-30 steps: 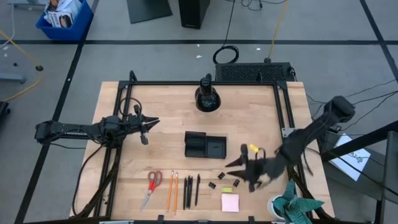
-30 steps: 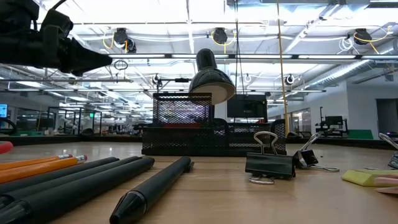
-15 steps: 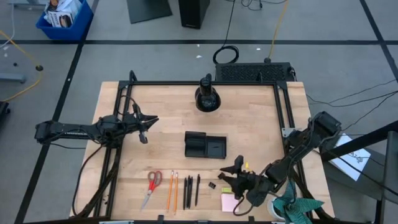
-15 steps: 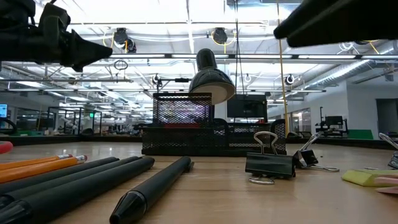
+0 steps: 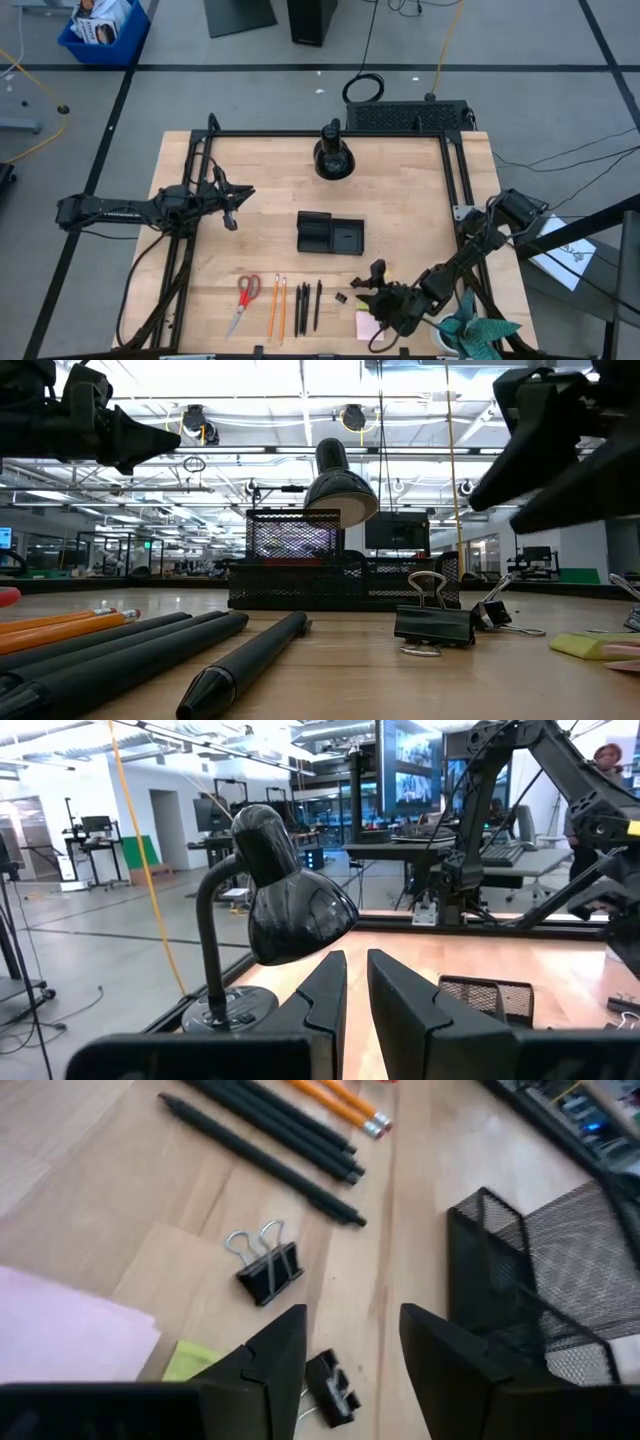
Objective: Pick and place office supplies into organizer
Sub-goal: Put the black binder clip into the black desk organizer
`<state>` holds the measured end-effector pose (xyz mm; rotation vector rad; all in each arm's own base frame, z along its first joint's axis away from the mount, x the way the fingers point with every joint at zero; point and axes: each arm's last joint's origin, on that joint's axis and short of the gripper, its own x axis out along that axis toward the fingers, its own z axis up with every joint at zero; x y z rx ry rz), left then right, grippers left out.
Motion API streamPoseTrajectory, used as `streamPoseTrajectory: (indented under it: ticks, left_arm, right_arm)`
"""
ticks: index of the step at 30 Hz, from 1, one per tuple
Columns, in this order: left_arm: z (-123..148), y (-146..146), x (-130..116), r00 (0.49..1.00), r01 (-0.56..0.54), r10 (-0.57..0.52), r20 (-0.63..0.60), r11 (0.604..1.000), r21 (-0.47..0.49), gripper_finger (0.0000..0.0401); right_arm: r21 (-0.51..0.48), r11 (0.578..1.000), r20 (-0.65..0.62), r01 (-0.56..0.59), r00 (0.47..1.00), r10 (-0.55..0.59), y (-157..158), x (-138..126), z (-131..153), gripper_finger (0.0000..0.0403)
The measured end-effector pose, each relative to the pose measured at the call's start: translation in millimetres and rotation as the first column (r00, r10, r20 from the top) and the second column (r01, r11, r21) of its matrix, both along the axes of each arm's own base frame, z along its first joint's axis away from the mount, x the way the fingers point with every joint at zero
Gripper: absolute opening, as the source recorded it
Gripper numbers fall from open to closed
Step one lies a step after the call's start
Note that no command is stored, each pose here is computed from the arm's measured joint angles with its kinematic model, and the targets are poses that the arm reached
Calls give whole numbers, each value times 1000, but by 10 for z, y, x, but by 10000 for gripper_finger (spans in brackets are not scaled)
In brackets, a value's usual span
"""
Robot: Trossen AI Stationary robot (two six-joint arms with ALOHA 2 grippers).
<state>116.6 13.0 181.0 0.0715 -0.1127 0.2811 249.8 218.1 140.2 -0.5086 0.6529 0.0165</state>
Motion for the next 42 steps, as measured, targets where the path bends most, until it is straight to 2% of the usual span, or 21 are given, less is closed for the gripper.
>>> streamPoseTrajectory:
  ticks: [11, 15, 25, 35, 42]
  left_arm:
    - [-8, 0, 1, 1000, 0, 0, -6, 1000, -6, 51]
    - [-10, 1, 1, 1000, 0, 0, -9, 1000, -6, 51]
    - [-10, 0, 1, 1000, 1, -1, -9, 1000, -6, 51]
    - [-11, 0, 1, 1000, 0, 0, -11, 1000, 2, 51]
    - [-10, 1, 1, 1000, -1, 1, -12, 1000, 2, 51]
  right_arm:
    - [75, 996, -110, 57, 993, -49, -126, 29, -65, 150]
    - [72, 993, -133, 89, 988, -79, -164, 28, -97, 148]
    - [5, 997, -176, 83, 981, -81, -209, 71, -251, 136]
    - [-15, 999, -153, 29, 988, -31, -187, 100, -231, 110]
    - [9, 1000, -196, 20, 980, -18, -203, 93, -249, 65]
